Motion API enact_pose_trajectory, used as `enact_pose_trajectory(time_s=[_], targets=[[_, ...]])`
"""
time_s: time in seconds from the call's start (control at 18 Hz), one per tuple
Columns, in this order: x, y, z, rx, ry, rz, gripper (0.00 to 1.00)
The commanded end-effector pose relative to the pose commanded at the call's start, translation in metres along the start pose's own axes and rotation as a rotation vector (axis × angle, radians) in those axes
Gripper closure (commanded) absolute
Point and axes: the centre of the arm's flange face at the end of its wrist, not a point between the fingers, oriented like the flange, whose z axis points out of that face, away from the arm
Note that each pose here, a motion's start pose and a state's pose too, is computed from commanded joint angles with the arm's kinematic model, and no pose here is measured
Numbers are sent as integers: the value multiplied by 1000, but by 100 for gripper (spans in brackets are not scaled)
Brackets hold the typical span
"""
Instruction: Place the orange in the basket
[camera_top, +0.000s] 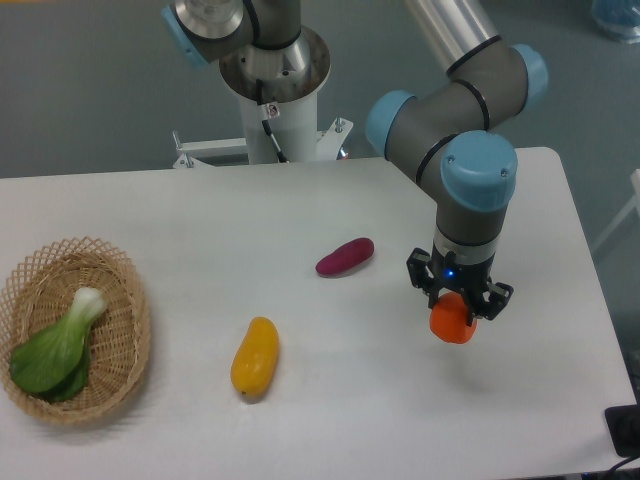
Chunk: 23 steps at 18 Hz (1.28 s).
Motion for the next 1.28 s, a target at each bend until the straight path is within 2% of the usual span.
enact_pose_trajectory(time_s=[0.5,0.78,1.06,1.28], targets=[[4,-4,-2,3,0,5,41],[18,-22,-1,5,3,29,41],[54,-64,-7,19,-3,24,41],[120,-124,-16,5,-15,61,41]])
